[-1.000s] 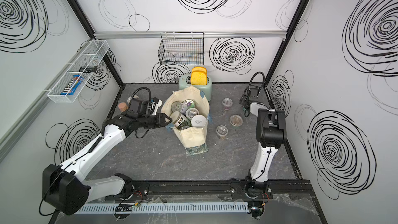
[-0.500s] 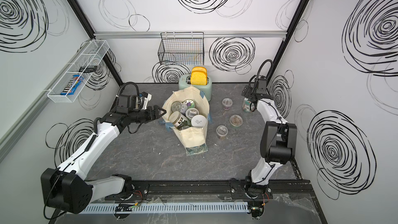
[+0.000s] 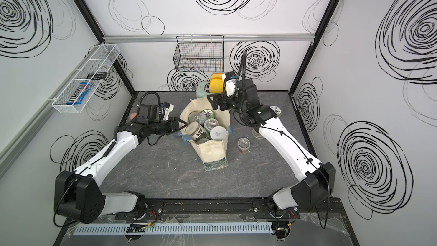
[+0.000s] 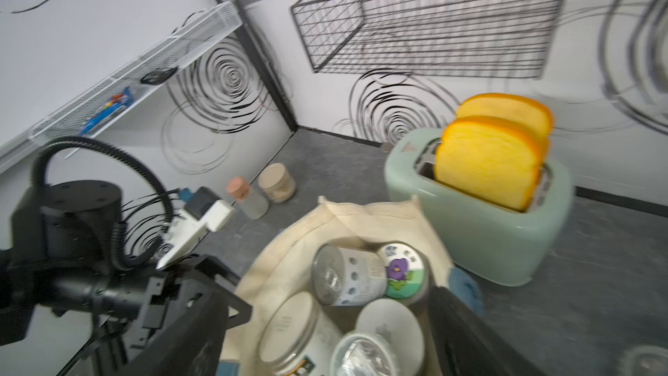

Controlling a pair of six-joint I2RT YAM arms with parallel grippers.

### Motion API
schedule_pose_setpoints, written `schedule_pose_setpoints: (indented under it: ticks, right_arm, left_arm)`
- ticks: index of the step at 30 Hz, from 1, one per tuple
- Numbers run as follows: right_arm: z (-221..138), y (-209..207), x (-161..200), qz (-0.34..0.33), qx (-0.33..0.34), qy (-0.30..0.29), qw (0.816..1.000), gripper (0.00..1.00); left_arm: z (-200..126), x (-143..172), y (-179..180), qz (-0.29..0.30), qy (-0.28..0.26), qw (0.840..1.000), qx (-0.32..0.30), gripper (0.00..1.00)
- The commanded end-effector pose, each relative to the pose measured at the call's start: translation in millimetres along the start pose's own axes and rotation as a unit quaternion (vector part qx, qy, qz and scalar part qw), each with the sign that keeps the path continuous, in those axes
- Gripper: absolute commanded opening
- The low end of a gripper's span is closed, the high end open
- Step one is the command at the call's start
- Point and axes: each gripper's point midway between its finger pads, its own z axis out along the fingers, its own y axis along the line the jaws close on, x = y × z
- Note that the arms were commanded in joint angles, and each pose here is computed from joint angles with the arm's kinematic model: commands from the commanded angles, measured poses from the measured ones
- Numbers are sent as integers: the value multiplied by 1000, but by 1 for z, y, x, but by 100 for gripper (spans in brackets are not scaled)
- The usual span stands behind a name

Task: Take out the seed jars from the canvas bag
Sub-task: Pick up the seed jar from the canvas bag.

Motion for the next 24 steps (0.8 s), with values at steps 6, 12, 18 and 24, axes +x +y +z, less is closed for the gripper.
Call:
schedule_pose_setpoints:
  ticks: [6, 12, 18, 24]
  right_arm:
    - [26, -35, 90, -4, 140, 199, 970, 94]
    - [34, -54, 117, -21, 179, 261, 948, 97]
    - [48, -53, 138, -37, 189, 299, 935, 99]
    - [62, -61, 168, -36, 201, 348, 915, 98]
  left_arm:
    - [6, 29, -17, 50, 22, 998, -11, 81]
    - [13, 57, -32, 98, 43, 993, -43, 82]
    - [22, 81, -22, 120, 62, 988, -81, 81]
    - [24, 86, -19, 120, 66, 987, -81, 80]
